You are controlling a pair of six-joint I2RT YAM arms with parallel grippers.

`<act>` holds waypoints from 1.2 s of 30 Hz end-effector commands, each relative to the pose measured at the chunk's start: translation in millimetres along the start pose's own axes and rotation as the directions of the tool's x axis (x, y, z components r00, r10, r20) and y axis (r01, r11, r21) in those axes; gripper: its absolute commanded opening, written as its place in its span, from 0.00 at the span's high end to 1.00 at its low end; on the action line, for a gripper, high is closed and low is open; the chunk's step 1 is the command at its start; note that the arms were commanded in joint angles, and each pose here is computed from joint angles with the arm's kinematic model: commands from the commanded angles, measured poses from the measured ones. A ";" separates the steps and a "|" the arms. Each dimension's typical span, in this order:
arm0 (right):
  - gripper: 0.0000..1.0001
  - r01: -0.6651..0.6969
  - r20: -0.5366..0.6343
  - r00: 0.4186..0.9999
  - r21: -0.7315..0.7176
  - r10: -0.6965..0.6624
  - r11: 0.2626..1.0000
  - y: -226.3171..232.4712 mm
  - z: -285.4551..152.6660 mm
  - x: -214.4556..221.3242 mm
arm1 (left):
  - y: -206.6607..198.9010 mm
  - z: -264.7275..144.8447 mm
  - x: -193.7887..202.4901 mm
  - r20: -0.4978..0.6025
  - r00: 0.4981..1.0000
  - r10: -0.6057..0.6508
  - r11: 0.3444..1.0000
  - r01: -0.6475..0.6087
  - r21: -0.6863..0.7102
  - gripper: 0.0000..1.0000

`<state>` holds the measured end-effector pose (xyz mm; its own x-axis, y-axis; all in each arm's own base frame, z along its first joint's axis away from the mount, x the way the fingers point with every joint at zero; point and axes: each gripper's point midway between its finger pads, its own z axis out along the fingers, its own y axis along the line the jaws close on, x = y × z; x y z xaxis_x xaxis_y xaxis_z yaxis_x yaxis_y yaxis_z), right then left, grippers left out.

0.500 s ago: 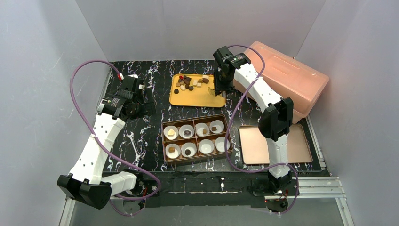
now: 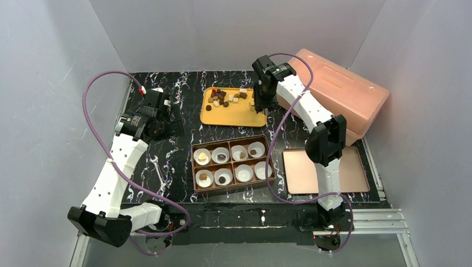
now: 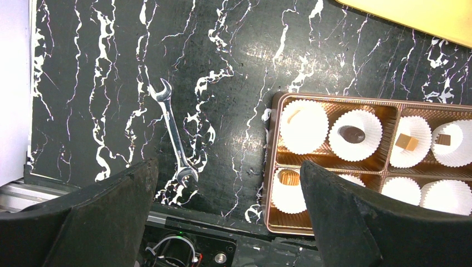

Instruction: Pack the chocolate

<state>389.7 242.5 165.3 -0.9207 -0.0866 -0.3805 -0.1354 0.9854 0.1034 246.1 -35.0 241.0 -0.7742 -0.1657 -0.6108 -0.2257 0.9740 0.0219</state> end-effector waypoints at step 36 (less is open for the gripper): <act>0.67 0.030 0.057 0.998 -0.134 -0.022 0.991 29.8 -40.5 -13.3 | 4.6 -2.0 1.8 0.007 1.000 -0.009 1.000 0.009 -0.003 0.01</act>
<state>387.2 263.7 165.9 -0.9304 -0.1048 -0.3512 -0.1731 0.9703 0.1691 244.4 -33.6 237.0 -0.7800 -0.1667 -0.6032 -0.2287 0.9731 0.0268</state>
